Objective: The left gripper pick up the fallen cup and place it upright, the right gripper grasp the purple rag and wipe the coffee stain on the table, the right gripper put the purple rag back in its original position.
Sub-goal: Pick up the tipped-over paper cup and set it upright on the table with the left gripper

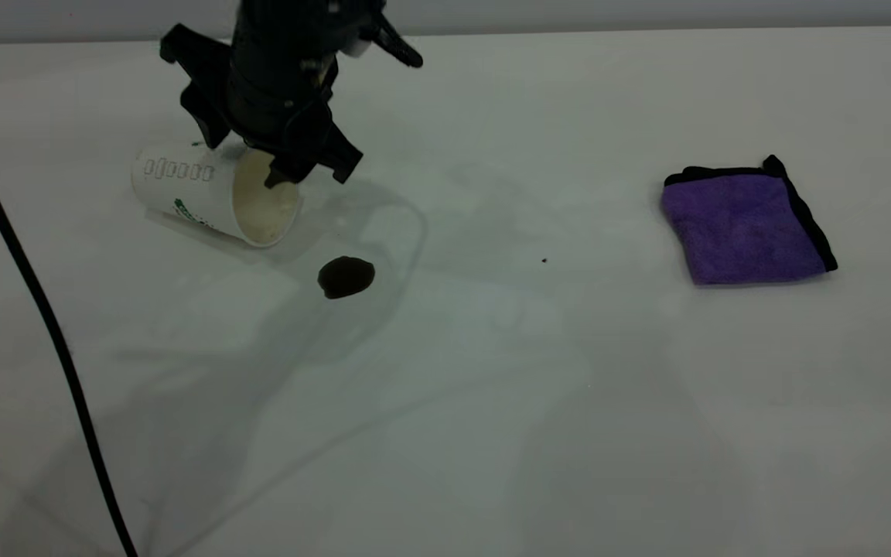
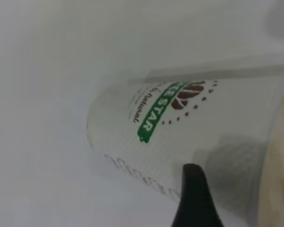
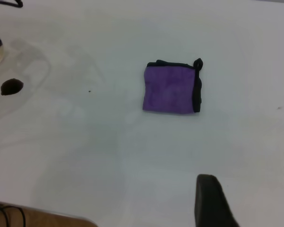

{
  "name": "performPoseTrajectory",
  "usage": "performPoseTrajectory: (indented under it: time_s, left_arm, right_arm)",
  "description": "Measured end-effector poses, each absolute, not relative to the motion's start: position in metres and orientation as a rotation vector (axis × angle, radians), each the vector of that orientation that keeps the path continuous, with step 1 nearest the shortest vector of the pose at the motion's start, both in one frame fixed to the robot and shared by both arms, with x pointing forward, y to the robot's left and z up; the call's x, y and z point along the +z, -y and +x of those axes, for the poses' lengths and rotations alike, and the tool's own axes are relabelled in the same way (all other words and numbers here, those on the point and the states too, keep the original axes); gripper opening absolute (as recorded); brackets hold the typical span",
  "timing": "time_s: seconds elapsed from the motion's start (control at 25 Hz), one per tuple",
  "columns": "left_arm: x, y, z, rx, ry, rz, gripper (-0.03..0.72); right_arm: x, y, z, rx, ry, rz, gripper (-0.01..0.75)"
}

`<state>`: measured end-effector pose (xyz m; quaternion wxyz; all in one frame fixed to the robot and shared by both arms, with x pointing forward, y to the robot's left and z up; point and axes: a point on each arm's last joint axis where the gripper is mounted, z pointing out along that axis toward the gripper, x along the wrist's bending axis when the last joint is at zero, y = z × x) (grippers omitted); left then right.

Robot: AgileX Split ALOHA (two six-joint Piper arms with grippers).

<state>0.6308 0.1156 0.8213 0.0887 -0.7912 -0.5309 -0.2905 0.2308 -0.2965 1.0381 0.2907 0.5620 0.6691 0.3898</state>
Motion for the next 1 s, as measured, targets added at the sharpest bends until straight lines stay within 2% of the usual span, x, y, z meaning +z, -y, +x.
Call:
performPoseTrajectory:
  time_s: [0.44,0.6,0.76,0.92,1.0]
  left_arm:
    - [0.805,-0.119,0.637,-0.993,1.527,-2.325,0.548]
    - [0.797,-0.123,0.635,-1.01,1.482,-2.286,0.506]
    - [0.798,-0.128,0.635,-1.054,1.482,-2.215,0.37]
    - [0.801,-0.131,0.635,-1.081,1.419,-2.184,0.135]
    - [0.806,-0.133,0.635,-1.086,1.353,-2.17,0.049]
  right_arm:
    - [1.038,0.297,0.231,1.039,-1.784,1.499,0.429]
    - [1.038,0.297,0.231,1.04,-1.784,1.498,0.429]
    - [1.038,0.297,0.231,1.04,-1.784,1.498,0.429]
    - [1.038,0.297,0.231,1.04,-1.784,1.498,0.429]
    - [1.038,0.297,0.231,1.04,-1.784,1.498,0.429]
